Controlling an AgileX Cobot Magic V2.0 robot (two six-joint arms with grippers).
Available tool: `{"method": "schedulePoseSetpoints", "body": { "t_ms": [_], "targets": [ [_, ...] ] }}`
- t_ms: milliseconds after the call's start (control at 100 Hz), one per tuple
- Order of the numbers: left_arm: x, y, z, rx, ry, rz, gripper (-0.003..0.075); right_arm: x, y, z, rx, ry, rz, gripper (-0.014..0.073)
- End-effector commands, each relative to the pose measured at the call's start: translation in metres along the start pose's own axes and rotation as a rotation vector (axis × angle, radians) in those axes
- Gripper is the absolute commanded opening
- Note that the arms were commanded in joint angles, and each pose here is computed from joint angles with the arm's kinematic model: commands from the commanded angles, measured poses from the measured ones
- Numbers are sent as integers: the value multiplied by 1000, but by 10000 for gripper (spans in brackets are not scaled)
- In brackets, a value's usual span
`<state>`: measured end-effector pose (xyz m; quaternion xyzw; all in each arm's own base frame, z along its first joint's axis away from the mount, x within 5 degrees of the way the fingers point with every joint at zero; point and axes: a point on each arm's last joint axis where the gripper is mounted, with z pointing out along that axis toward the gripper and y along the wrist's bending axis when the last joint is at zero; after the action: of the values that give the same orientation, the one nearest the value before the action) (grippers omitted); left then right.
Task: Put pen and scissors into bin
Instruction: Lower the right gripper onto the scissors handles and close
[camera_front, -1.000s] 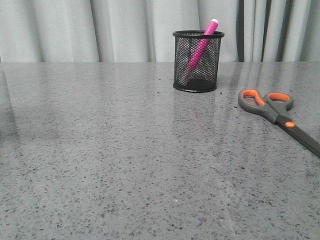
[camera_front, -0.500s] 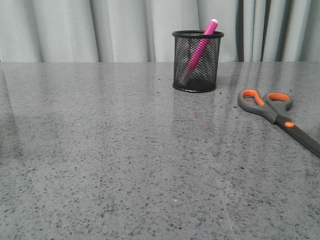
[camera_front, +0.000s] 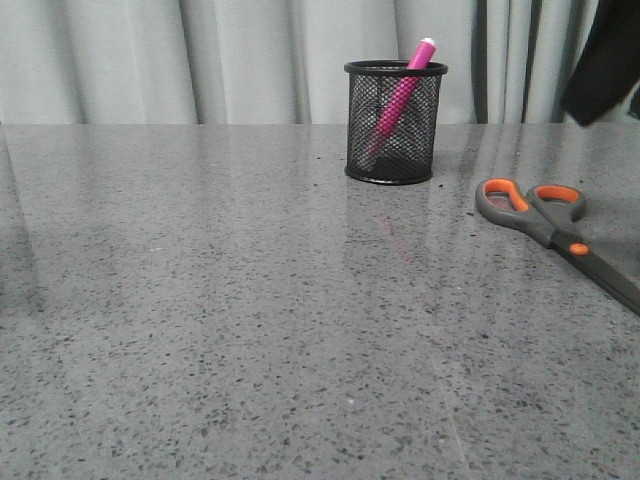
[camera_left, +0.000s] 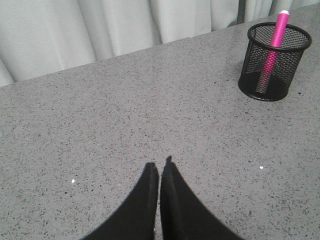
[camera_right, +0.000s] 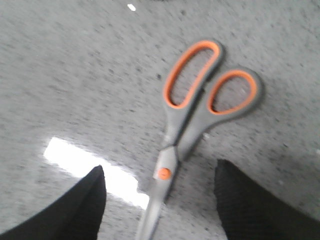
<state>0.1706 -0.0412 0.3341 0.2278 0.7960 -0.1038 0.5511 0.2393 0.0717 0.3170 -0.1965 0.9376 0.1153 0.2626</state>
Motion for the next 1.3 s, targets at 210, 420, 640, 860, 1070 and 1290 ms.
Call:
{"method": "schedulePoseSetpoints", "body": {
  "t_ms": [210,420,640,860,1070,1290],
  "targets": [
    [-14,5,-6,-57,-82,-36,-19,-25,7,27,153,77,57,421],
    [-15,5,-6,-56,-91,-51,-19,-27,4,50,149,111,74,421],
    [-15,5,-6,-57,-93,-52,-19,-31,4,53,136,77,92,421],
    [-15,5,-6,-58,-93,-52,-19,-30,3,68,134,119,95,421],
    [-15,5,-6,-57,-94,-54,-19,-30,2,74,133,127,100,421],
    [-15,5,-6,-58,-94,-54,-19,-30,2,76,133,128,101,421]
  ]
}}
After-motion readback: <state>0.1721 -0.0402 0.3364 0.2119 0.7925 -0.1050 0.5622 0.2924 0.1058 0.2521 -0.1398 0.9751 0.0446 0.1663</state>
